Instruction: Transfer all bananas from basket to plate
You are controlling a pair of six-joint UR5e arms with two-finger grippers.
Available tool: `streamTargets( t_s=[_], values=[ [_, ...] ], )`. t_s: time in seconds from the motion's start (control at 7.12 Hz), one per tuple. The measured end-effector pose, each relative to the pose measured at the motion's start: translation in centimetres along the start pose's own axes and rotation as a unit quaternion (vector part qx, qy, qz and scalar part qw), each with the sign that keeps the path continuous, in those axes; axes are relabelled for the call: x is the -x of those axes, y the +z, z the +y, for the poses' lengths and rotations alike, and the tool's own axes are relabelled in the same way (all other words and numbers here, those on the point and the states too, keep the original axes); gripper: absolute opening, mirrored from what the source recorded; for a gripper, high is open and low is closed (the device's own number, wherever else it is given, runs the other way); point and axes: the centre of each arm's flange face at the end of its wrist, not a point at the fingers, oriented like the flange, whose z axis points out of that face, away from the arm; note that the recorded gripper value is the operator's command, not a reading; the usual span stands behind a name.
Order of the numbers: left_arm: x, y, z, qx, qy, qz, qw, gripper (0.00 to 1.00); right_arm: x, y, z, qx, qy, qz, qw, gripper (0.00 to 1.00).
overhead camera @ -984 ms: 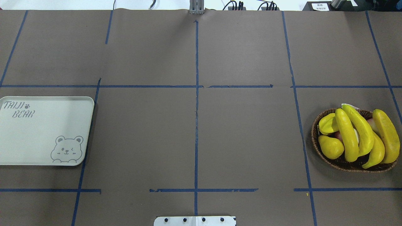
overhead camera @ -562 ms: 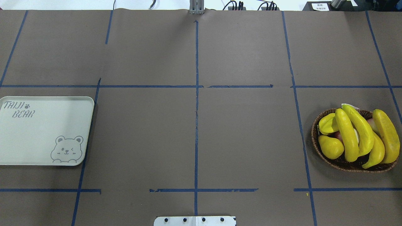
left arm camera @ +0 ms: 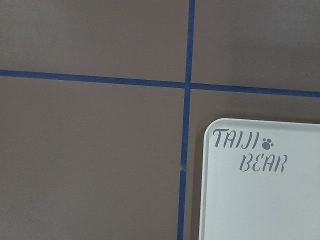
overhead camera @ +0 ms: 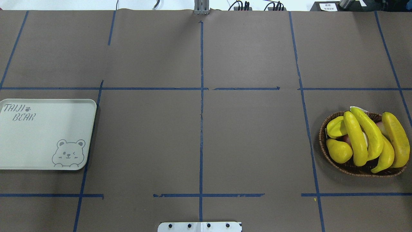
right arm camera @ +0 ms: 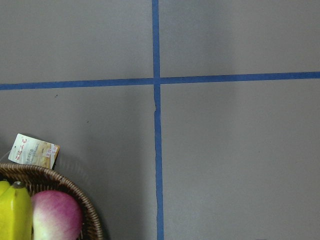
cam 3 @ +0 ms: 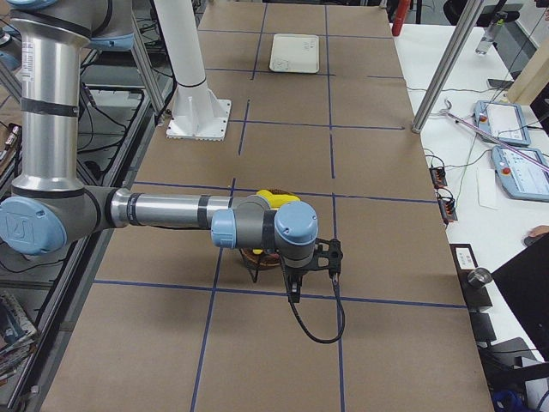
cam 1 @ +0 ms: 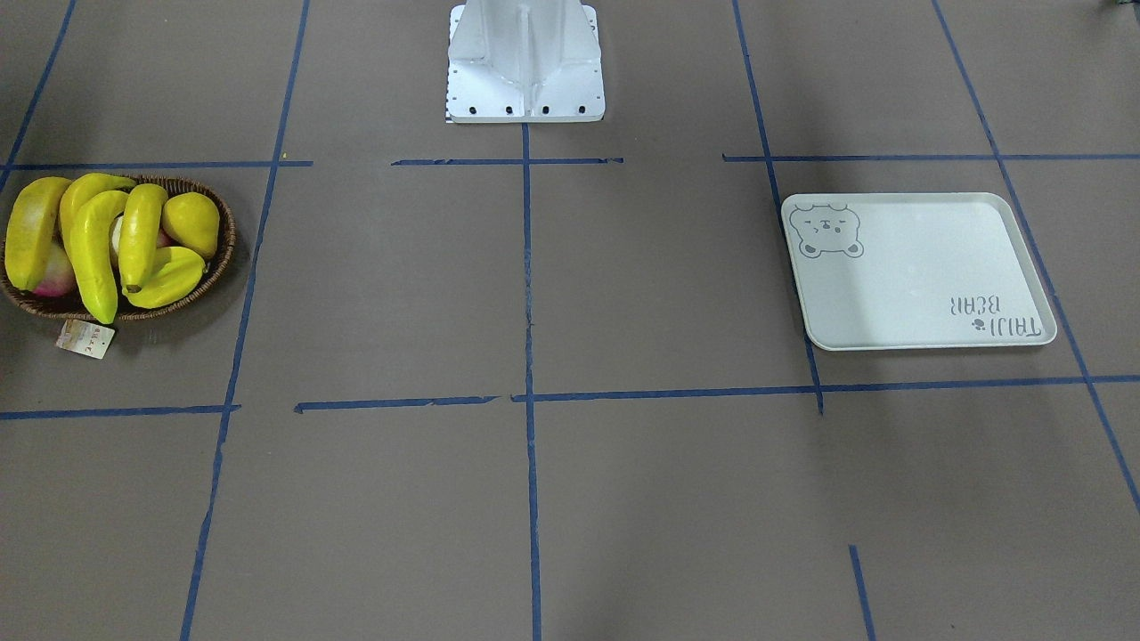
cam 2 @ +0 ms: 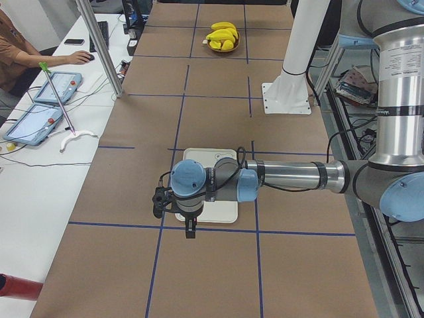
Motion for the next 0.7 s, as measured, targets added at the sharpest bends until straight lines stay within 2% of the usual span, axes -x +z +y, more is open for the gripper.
streamTargets(
  t_s=[0.42,0.7],
  values=[
    [0.0,0.0,-0.1,0.0,0.0,-0.001,1.0,1.0,3.1,-2.4,0.0,-0.022,-0.028,-0.013,0.9993,0.99],
    [0.0,0.1,0.0,0.001,-0.001,-0.001,1.0,1.0,7.0,-2.4,1.8,-0.015,-0.057,-0.02,0.9981,0.99]
  ],
)
